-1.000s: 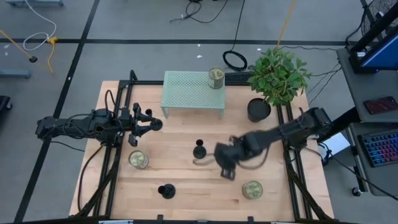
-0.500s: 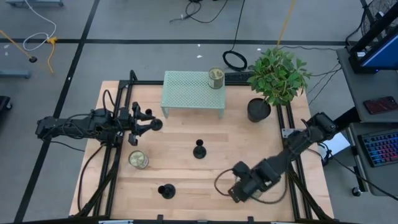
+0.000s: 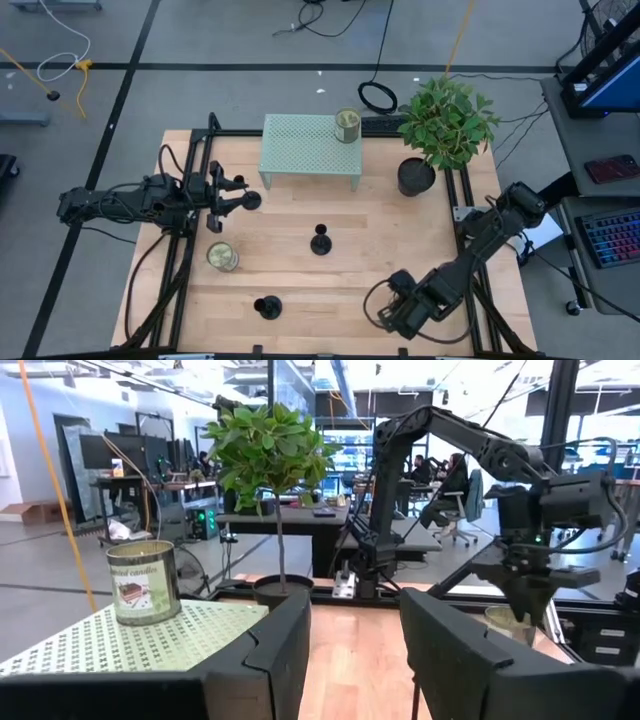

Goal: Pick & Place candle stick holders
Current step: Put the right scented candle on the shelf

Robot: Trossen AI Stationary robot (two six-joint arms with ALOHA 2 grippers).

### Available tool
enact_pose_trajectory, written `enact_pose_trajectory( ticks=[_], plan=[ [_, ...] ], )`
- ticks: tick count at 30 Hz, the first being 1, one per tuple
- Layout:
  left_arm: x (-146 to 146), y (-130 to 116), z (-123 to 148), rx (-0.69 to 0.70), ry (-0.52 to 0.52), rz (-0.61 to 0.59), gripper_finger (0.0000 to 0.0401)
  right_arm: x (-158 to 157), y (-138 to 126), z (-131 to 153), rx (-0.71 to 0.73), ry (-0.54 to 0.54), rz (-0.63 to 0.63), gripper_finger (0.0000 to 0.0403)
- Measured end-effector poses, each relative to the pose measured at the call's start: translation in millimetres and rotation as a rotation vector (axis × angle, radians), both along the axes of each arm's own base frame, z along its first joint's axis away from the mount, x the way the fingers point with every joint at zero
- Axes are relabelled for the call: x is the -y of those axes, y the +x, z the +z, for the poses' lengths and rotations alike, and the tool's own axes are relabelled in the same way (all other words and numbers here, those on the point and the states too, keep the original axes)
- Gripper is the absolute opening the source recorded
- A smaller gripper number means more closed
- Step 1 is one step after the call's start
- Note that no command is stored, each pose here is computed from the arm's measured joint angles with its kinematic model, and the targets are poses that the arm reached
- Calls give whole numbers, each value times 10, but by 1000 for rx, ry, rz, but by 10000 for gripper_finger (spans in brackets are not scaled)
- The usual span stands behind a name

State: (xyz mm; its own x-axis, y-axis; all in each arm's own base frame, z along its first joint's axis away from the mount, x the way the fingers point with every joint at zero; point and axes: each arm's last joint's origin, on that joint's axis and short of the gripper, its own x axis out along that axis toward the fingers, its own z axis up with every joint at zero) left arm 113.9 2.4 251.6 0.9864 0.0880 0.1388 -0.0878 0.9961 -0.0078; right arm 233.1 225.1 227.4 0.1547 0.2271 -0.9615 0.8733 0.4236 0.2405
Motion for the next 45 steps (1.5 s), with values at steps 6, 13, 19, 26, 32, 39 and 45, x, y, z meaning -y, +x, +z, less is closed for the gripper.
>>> enact_pose_trajectory(
  ticks=[6, 13, 19, 26, 32, 39, 45],
  plan=[
    [0, 0, 0, 1, -7, -1, 161, 24, 30, -20, 18, -11, 38, 100],
    [0, -1, 0, 1, -8, -1, 161, 64, 33, 14, 10, 9, 88, 100],
    [0, 0, 0, 1, -14, -2, 161, 133, -41, 121, 10, -4, 83, 100],
    [0, 0, 0, 2, -33, -5, 161, 125, -8, 138, 71, -17, 67, 100],
    [0, 2, -13, -10, -44, -7, 161, 126, -7, 101, 76, -14, 23, 100],
    [0, 2, -12, -5, -85, -13, 161, 110, 25, -227, 157, 118, 18, 100],
    [0, 0, -6, 2, -88, -14, 161, 144, -8, -379, 140, 169, 34, 100]
  ],
)
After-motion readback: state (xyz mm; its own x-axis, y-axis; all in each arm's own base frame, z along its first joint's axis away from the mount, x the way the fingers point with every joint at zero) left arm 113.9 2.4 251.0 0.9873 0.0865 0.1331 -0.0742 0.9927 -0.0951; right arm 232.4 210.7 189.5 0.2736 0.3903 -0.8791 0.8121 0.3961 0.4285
